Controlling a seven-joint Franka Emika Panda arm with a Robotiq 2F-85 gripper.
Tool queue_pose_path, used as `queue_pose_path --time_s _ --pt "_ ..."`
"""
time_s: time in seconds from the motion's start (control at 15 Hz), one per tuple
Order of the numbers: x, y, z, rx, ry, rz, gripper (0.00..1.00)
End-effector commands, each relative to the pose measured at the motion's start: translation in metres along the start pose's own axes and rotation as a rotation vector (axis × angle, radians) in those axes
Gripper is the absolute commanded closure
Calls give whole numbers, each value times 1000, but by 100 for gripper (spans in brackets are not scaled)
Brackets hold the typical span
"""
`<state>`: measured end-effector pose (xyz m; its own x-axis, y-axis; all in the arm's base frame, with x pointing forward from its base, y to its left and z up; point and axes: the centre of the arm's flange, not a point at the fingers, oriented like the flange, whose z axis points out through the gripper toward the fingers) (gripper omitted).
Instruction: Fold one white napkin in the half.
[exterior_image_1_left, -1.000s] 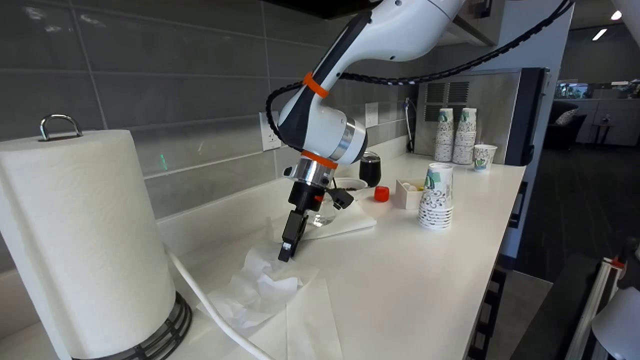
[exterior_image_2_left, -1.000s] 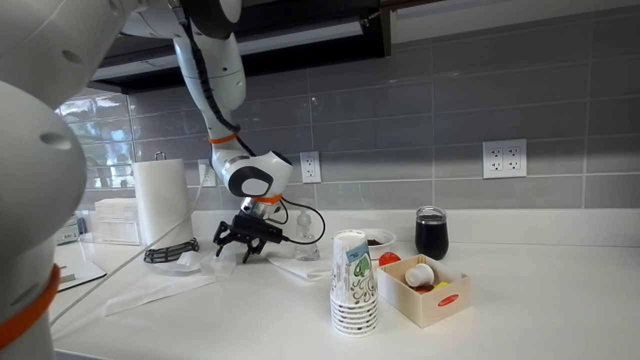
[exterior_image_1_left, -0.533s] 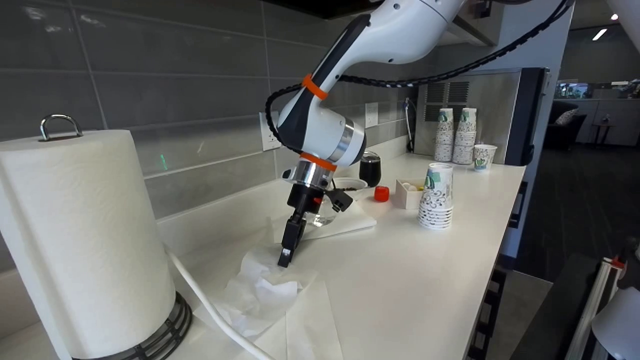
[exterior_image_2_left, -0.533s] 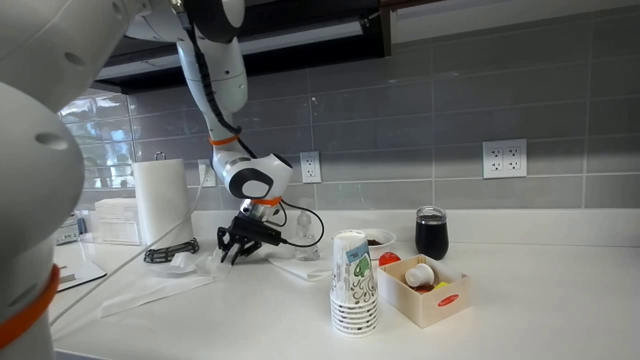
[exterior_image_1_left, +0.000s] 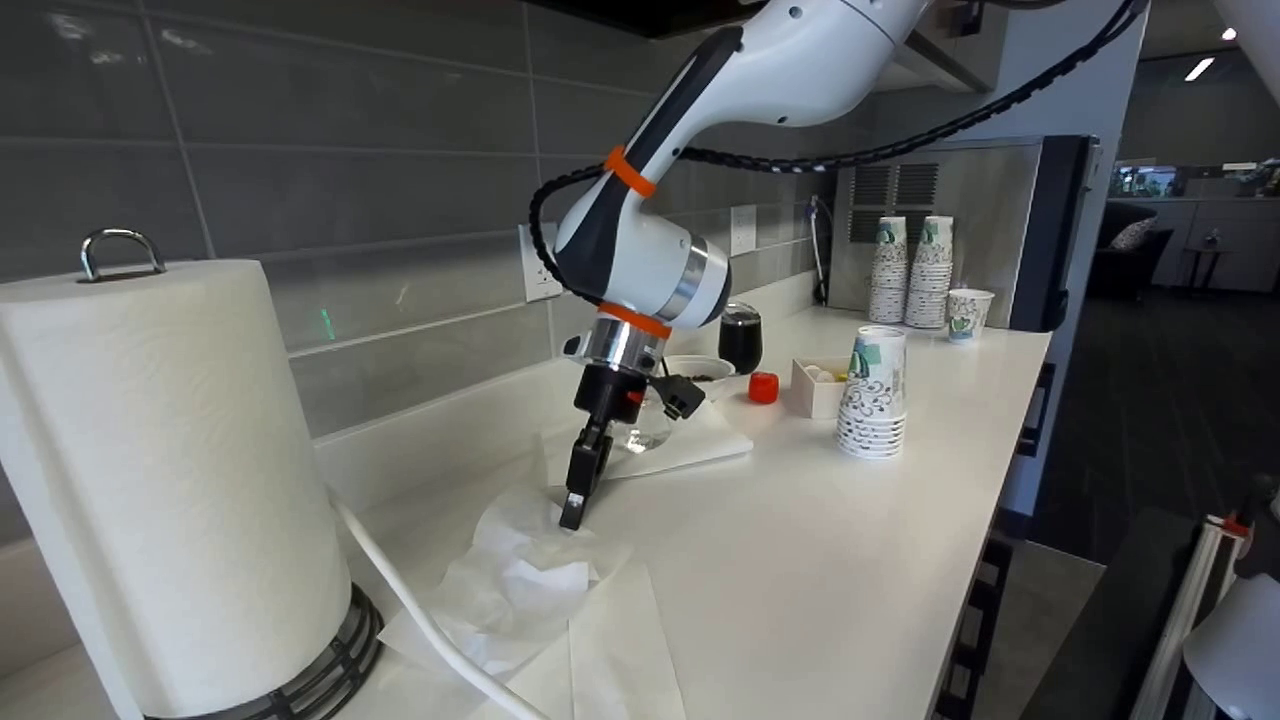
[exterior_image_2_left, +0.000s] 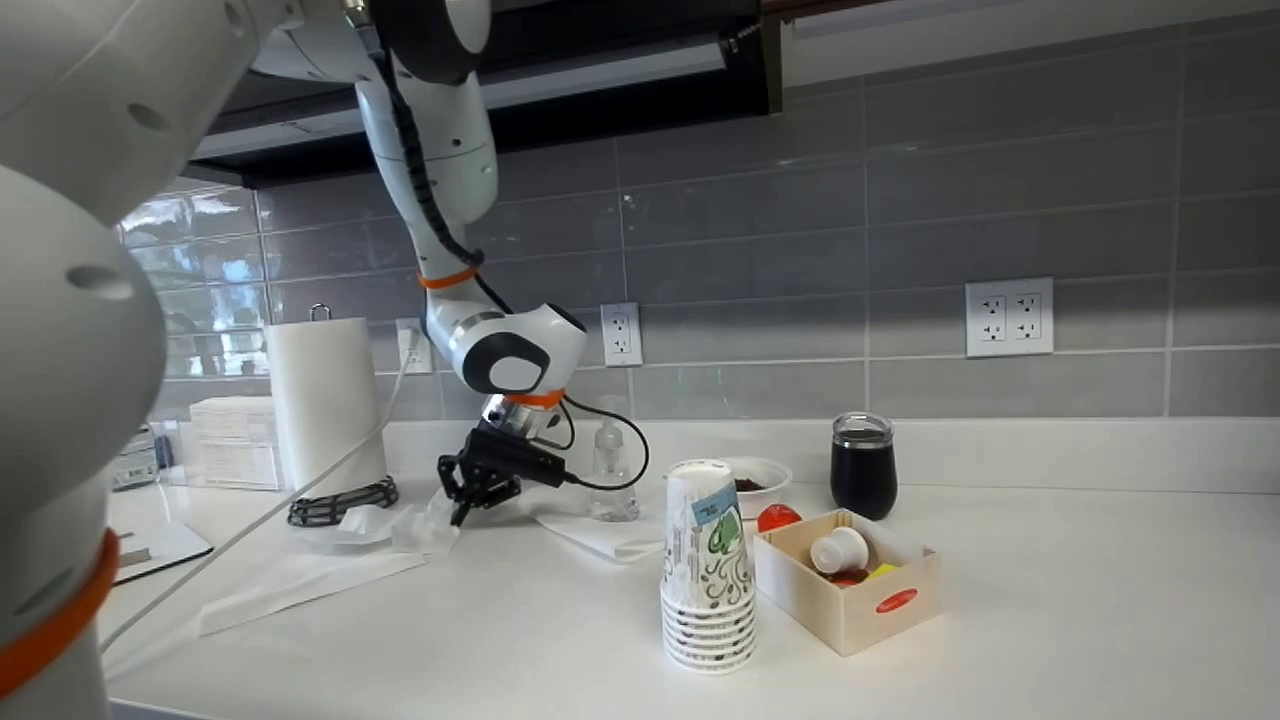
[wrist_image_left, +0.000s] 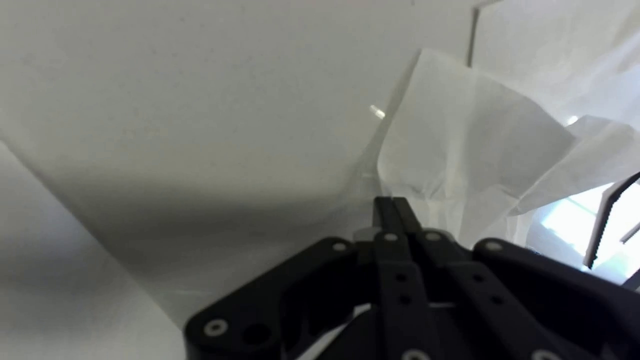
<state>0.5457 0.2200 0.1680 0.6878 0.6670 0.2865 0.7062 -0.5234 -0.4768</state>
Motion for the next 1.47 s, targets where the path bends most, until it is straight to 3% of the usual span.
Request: queue_pose_path --time_s 0.0,0.6,1.4 --pt "2 -14 -26 -20 -57 10 100" --pt "-7 -43 -77 -194 -314 115 100" --pt "-15 -69 -100 -611 -564 312 100"
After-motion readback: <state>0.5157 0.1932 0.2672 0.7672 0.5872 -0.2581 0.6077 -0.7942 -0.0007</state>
